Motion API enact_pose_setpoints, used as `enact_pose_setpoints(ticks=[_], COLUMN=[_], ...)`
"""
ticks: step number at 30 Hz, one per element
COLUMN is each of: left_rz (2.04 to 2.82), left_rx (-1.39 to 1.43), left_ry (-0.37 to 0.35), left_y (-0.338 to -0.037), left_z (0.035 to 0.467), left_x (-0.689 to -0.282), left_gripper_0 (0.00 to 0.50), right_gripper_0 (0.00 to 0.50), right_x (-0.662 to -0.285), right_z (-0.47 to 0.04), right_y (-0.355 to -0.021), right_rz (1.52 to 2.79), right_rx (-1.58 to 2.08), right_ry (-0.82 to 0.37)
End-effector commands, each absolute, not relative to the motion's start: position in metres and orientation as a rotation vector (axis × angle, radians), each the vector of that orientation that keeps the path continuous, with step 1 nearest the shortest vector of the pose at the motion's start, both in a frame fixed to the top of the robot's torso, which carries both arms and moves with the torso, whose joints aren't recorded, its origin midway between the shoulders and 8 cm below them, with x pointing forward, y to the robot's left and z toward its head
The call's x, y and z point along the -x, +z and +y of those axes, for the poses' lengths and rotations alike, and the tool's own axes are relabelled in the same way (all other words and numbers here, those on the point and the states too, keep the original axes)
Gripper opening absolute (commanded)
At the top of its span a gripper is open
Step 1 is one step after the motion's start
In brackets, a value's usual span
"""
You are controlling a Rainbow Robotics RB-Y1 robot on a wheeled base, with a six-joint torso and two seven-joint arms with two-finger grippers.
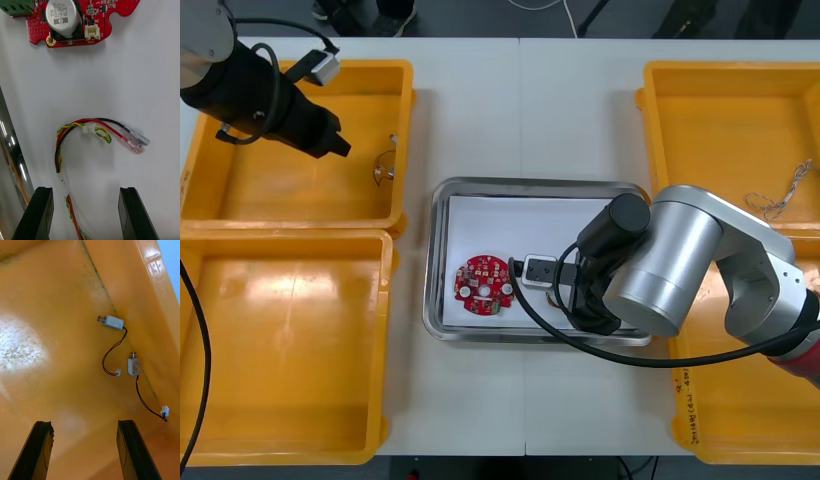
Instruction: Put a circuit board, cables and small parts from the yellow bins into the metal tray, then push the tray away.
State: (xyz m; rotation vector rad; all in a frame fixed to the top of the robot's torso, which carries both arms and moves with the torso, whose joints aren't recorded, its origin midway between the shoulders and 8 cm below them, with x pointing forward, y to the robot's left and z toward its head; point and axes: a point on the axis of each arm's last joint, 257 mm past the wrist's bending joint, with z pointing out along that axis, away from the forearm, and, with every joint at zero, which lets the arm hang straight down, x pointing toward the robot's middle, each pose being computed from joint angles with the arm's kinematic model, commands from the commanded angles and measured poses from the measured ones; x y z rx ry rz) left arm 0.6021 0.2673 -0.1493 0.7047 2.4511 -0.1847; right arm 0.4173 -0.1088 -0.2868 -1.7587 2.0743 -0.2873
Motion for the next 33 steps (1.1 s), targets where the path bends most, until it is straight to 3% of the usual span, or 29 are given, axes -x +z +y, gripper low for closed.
enact_pose_setpoints(ticks=[1, 11, 16, 27, 33], left_rz=[2.245, 2.112, 2.069, 1.99, 1.984], left_rx=[-0.972, -1.126, -1.175, -1.223, -1.199], left_ry=[-0.072, -0.017, -0.027, -0.089, -0.083], left_y=[-0.104, -0.124, -0.132, -0.138, -0.143], left_z=[0.268, 0.26, 0.251, 0.221, 0.217], left_x=[-0.621, -0.64, -0.642, -0.644, -0.65], left_gripper_0=[0.5, 0.5, 0.5, 0.5, 0.5], right_gripper_0=[0.5, 0.5, 0.5, 0.5, 0.5], right_x=[-0.414, -0.417, -0.416, -0.414, -0.421], right_z=[-0.094, -0.096, -0.095, -0.12, -0.119], right_y=[-0.282, -0.261, -0.241, -0.169, -0.131], right_rz=[1.999, 2.033, 2.069, 2.127, 2.113], right_rx=[1.803, 1.753, 1.733, 1.69, 1.612], right_ry=[-0.283, -0.233, -0.17, -0.235, -0.151])
